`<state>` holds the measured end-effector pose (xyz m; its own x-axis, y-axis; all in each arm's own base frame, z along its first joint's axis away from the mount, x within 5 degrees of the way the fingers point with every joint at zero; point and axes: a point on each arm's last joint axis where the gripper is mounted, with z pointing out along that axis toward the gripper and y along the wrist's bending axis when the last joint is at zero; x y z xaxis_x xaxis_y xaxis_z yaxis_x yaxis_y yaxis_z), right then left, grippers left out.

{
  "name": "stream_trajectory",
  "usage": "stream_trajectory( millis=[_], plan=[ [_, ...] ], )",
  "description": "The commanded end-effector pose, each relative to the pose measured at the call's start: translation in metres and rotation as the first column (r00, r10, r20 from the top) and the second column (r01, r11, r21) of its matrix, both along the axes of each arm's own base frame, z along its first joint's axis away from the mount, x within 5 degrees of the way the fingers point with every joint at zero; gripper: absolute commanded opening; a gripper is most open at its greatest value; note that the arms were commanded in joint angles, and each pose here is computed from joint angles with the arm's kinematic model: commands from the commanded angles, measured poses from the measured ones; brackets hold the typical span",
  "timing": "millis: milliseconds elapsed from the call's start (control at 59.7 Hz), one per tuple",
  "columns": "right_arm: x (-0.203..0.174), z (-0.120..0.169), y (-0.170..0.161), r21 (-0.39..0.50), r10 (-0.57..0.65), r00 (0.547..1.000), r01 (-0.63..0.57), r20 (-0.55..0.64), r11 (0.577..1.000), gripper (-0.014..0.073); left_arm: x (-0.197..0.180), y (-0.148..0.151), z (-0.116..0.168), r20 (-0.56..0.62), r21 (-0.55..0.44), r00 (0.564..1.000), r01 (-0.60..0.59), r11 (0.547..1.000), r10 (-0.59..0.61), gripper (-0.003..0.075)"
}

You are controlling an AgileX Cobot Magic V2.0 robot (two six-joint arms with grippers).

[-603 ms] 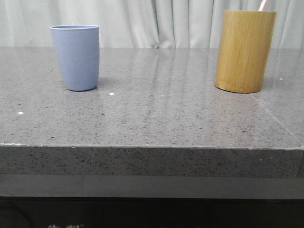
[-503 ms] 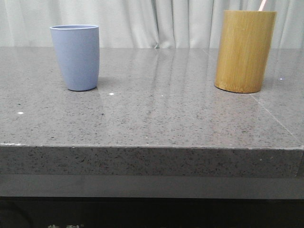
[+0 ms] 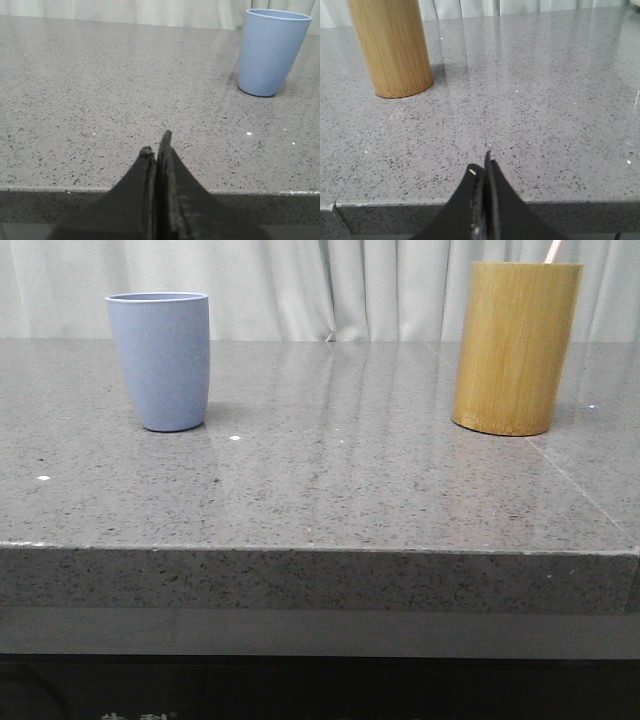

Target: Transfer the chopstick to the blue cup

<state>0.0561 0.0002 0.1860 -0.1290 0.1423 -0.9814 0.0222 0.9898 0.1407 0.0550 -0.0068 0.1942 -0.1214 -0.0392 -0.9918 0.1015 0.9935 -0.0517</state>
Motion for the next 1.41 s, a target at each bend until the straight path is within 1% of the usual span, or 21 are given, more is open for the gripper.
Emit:
stream_trajectory(
  millis=[0, 804, 988, 1072, 1189, 1240, 1273, 1340, 1390],
  plan=[
    [-0.001, 0.011, 0.000, -0.011, -0.002, 0.994, 0.003, 0.111, 1.000, -0.0070, -0.001, 0.001, 0.007, 0.103, -0.022, 0.995, -0.009, 1.000, 0.011, -0.0019],
    [-0.001, 0.011, 0.000, -0.011, -0.002, 0.994, 0.003, 0.113, 1.000, -0.0070, -0.001, 0.001, 0.007, 0.104, -0.019, 0.995, -0.010, 1.000, 0.011, -0.0019],
    [-0.001, 0.011, 0.000, -0.010, -0.002, 0.993, 0.003, 0.117, 1.000, -0.0070, -0.001, 0.002, 0.011, 0.150, -0.016, 0.989, -0.015, 1.000, 0.017, -0.0019],
    [-0.001, 0.017, 0.000, 0.012, -0.006, 0.987, 0.004, 0.161, 1.000, -0.0070, -0.001, 0.002, 0.019, 0.234, -0.040, 0.972, -0.022, 0.999, 0.030, -0.0019],
    [-0.004, 0.034, 0.000, 0.013, -0.007, 0.975, 0.004, 0.221, 1.000, -0.0067, -0.006, 0.005, 0.041, 0.417, -0.076, 0.907, -0.032, 0.997, 0.061, -0.0019],
    [-0.006, 0.044, 0.000, 0.012, -0.006, 0.969, 0.003, 0.248, 1.000, -0.0067, -0.010, 0.006, 0.053, 0.476, -0.087, 0.877, -0.031, 0.996, 0.069, -0.0019],
    [-0.009, 0.054, 0.000, 0.012, -0.006, 0.962, 0.003, 0.275, 1.000, -0.0067, -0.013, 0.006, 0.064, 0.497, -0.093, 0.865, -0.026, 0.995, 0.069, -0.0019],
    [-0.016, 0.077, 0.000, 0.011, -0.005, 0.943, 0.001, 0.333, 1.000, -0.0067, -0.018, 0.006, 0.083, 0.499, -0.091, 0.865, -0.017, 0.996, 0.060, -0.0019],
    [-0.021, 0.095, 0.000, 0.011, -0.002, 0.935, -0.002, 0.354, 1.000, -0.0067, -0.021, 0.005, 0.100, 0.465, -0.081, 0.884, -0.008, 0.997, 0.045, -0.0019]
  ],
)
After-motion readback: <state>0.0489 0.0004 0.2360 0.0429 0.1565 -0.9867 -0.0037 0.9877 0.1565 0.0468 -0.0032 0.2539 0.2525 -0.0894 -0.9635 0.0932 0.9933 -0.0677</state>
